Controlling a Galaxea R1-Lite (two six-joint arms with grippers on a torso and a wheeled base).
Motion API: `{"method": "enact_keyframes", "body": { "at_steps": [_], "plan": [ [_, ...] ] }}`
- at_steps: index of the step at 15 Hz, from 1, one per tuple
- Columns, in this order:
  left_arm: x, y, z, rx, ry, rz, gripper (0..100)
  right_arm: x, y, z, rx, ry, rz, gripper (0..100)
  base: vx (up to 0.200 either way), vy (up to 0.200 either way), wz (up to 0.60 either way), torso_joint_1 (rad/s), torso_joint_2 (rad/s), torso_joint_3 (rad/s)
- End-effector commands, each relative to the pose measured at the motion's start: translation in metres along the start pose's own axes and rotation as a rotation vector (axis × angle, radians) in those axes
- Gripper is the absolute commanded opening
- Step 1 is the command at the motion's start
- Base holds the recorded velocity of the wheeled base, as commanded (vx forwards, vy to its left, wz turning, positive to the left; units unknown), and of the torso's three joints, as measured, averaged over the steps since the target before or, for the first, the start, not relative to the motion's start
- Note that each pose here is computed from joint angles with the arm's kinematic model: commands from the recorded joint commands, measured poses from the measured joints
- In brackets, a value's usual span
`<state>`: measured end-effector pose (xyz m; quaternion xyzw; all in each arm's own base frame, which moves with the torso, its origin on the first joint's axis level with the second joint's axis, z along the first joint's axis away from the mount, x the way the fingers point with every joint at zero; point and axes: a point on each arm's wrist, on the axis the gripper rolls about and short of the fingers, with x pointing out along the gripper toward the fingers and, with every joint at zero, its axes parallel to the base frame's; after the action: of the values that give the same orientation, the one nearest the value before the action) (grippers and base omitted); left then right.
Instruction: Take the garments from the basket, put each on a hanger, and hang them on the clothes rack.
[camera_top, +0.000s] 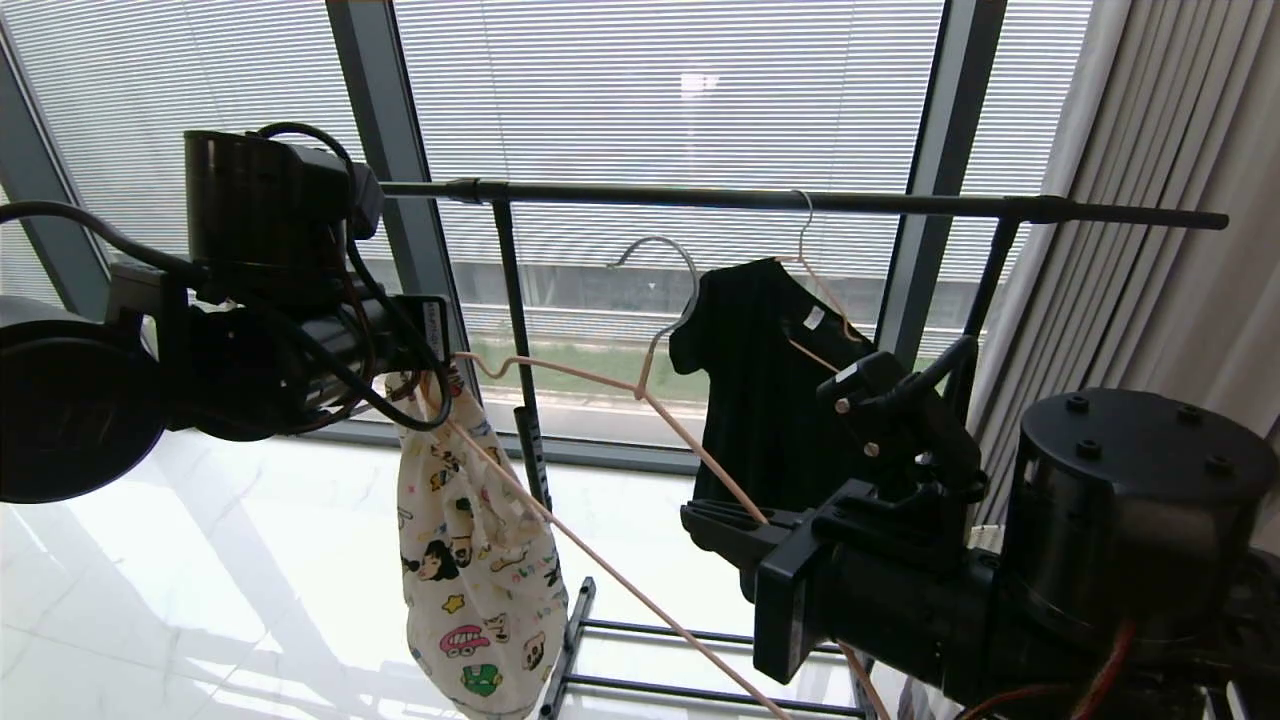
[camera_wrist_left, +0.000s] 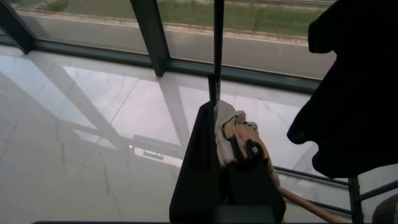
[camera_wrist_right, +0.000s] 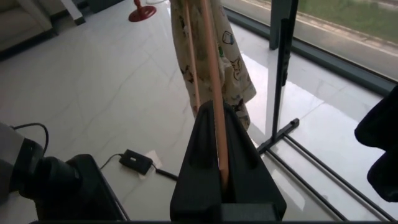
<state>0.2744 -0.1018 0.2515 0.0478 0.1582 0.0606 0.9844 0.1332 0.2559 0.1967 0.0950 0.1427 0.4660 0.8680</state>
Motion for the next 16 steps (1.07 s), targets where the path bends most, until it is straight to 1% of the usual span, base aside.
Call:
{"method": "enact_keyframes", "body": {
  "at_steps": [1, 3, 4, 6, 9, 11, 13, 16],
  "plan": [
    [-0.002, -0.002, 0.0, 0.001, -0.003, -0.003, 0, 0.019, -0.001, -0.005, -0.001, 0.013, -0.022, 0, 0.0, 0.0, 0.0, 0.0, 0.0, 0.0],
    [-0.003, -0.004, 0.001, 0.0, -0.007, 0.002, 0, 0.028, -0.001, -0.007, -0.002, 0.016, -0.036, 0, 0.0, 0.0, 0.0, 0.0, 0.0, 0.0],
    [-0.005, -0.006, 0.001, -0.011, -0.011, -0.007, 0, 0.031, -0.001, -0.007, -0.002, 0.015, -0.038, 0, 0.0, 0.0, 0.0, 0.0, 0.0, 0.0],
    [-0.017, -0.019, 0.002, -0.029, -0.025, -0.063, 0, 0.042, 0.0, -0.006, -0.002, 0.009, -0.037, 0, 0.0, 0.0, 0.0, 0.0, 0.0, 0.0],
    [-0.039, -0.042, 0.002, -0.01, -0.046, -0.176, 0, 0.053, 0.001, -0.008, -0.004, 0.014, -0.037, 0, 0.0, 0.0, 0.0, 0.0, 0.0, 0.0],
    [-0.057, -0.056, 0.002, 0.005, -0.063, -0.257, 0, 0.06, -0.002, -0.009, -0.003, 0.012, -0.053, 0, 0.0, 0.0, 0.0, 0.0, 0.0, 0.0],
    [-0.068, -0.063, 0.001, 0.016, -0.07, -0.306, 0, 0.066, -0.005, -0.01, -0.002, 0.006, -0.083, 0, 0.0, 0.0, 0.0, 0.0, 0.0, 0.0],
    [-0.072, -0.062, 0.002, 0.012, -0.077, -0.316, 0, 0.067, -0.011, -0.008, 0.001, 0.002, -0.101, 0, 0.0, 0.0, 0.0, 0.0, 0.0, 0.0]
  ]
}}
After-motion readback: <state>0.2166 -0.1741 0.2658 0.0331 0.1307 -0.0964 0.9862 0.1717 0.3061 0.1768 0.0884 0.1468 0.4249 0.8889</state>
